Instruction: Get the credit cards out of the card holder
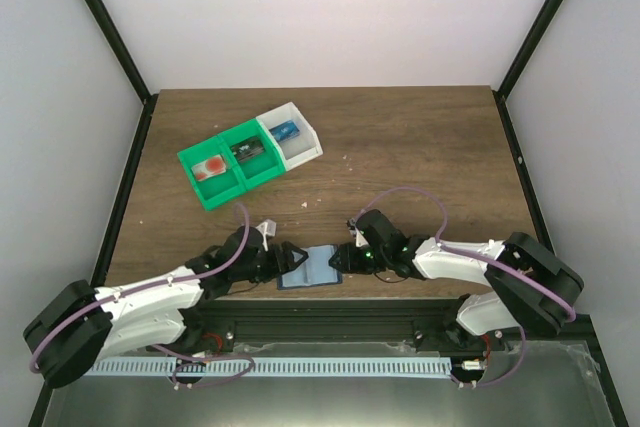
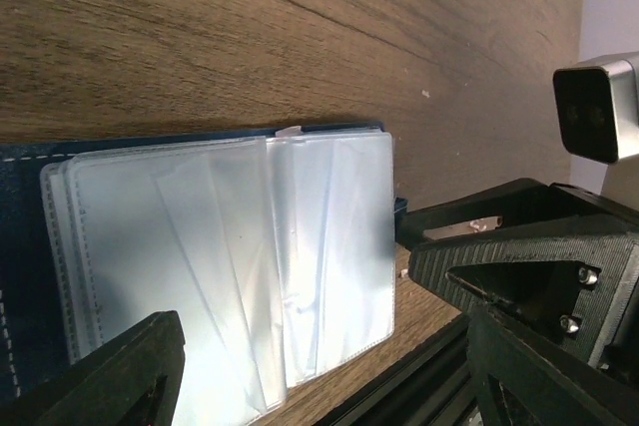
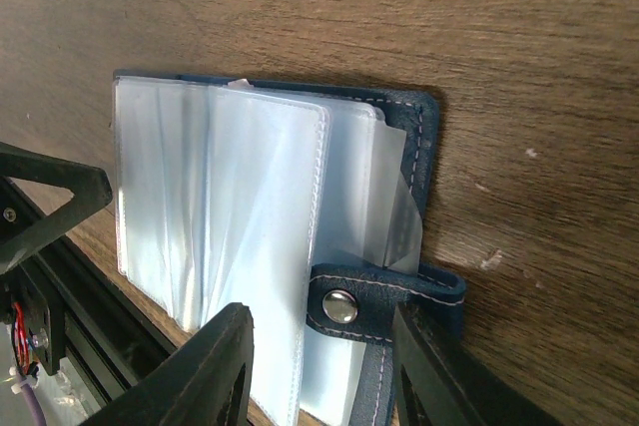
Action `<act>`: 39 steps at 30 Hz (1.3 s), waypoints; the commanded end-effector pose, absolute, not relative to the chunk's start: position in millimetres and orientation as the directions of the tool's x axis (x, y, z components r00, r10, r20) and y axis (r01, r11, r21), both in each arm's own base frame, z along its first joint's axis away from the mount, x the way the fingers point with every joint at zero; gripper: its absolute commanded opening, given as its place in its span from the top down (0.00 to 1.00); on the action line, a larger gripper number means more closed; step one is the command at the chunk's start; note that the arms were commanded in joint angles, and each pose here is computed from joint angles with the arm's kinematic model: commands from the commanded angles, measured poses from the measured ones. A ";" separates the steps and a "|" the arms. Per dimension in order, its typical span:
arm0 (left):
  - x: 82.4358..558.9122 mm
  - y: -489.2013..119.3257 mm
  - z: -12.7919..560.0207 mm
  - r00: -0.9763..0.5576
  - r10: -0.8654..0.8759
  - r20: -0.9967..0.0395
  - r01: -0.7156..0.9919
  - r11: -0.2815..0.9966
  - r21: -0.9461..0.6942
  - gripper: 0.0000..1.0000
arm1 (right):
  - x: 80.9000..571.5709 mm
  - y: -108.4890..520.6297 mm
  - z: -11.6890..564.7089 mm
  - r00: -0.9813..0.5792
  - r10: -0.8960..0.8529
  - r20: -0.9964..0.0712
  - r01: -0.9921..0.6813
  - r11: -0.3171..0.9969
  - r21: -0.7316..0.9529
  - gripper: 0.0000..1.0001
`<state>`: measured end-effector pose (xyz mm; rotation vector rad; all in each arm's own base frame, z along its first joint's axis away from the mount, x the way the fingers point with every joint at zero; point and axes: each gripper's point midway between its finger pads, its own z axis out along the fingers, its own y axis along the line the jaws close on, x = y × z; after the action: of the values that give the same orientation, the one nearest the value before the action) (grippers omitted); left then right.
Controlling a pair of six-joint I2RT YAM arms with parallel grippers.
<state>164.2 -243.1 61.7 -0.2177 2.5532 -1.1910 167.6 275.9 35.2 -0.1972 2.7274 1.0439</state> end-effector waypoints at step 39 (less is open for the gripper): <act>158.4 -235.8 43.1 -0.944 -0.261 -0.200 -0.033 0.680 -0.732 0.21 | 159.6 267.7 26.9 -0.974 -0.057 -0.220 -0.184 0.766 0.616 0.59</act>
<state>160.3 -233.9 48.1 -0.2438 2.6054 -1.1145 166.2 274.7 35.0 -0.1957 2.7347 1.0387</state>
